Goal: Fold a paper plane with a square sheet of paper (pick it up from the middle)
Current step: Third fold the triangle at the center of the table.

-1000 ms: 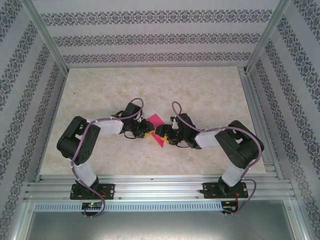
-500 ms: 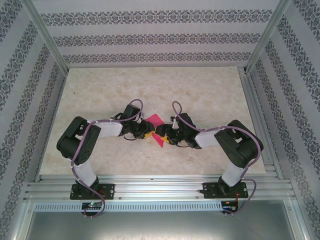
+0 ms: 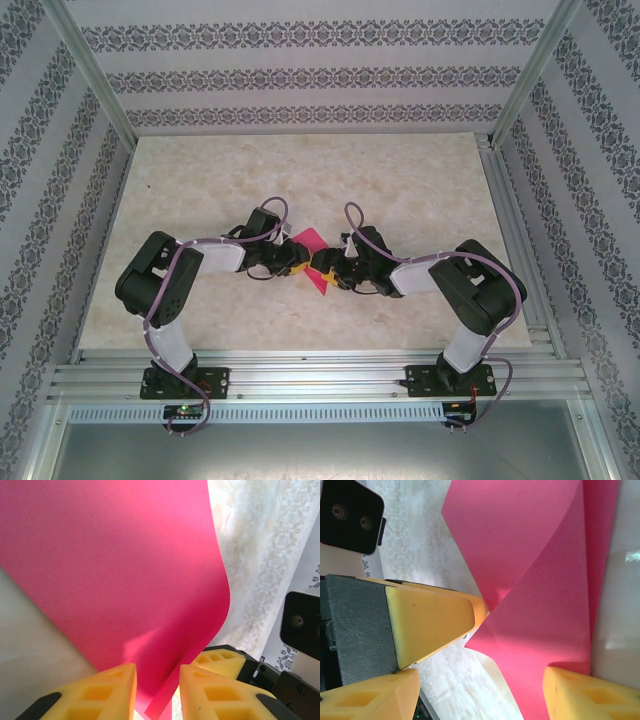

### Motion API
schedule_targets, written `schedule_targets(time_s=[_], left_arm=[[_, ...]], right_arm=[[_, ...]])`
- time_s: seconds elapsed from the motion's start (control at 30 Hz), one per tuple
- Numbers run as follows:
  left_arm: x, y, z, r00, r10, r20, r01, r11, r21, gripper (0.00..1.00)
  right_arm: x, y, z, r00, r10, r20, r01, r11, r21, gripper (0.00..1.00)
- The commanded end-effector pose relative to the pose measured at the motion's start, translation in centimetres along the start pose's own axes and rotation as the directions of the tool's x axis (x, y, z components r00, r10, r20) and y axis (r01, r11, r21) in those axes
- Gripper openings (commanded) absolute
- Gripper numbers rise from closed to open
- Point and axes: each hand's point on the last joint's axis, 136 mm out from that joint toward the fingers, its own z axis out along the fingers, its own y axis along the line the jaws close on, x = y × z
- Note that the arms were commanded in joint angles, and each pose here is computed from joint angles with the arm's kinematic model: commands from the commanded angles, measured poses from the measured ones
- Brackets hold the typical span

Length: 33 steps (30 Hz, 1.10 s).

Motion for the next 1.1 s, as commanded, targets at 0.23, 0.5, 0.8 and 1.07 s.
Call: schedule_targets(time_s=[0.23, 0.5, 0.8, 1.07], left_arm=[[2.6, -0.9, 0.7, 0.987, 0.102, -0.126, -0.092, 0.992, 0.081, 0.31], [2.7, -1.3, 0.2, 0.989, 0.094, -0.117, -0.076, 0.985, 0.153, 0.33], [3.3, -0.1, 0.5, 0.983, 0.105, -0.149, -0.089, 0.990, 0.114, 0.28], [3.5, 1.0, 1.1, 0.981, 0.086, -0.176, -0.072, 0.994, 0.081, 0.27]], right_arm=[[0.6, -1.8, 1.6, 1.000, -0.002, -0.011, 0.003, 0.999, 0.049, 0.67], [0.7, -1.8, 1.6, 1.000, 0.011, -0.002, -0.011, 0.999, 0.031, 0.68], [0.5, -1.7, 1.5, 1.000, 0.019, 0.004, -0.019, 0.999, 0.029, 0.69], [0.3, -1.6, 1.6, 1.000, 0.028, 0.008, -0.029, 1.000, 0.010, 0.76]])
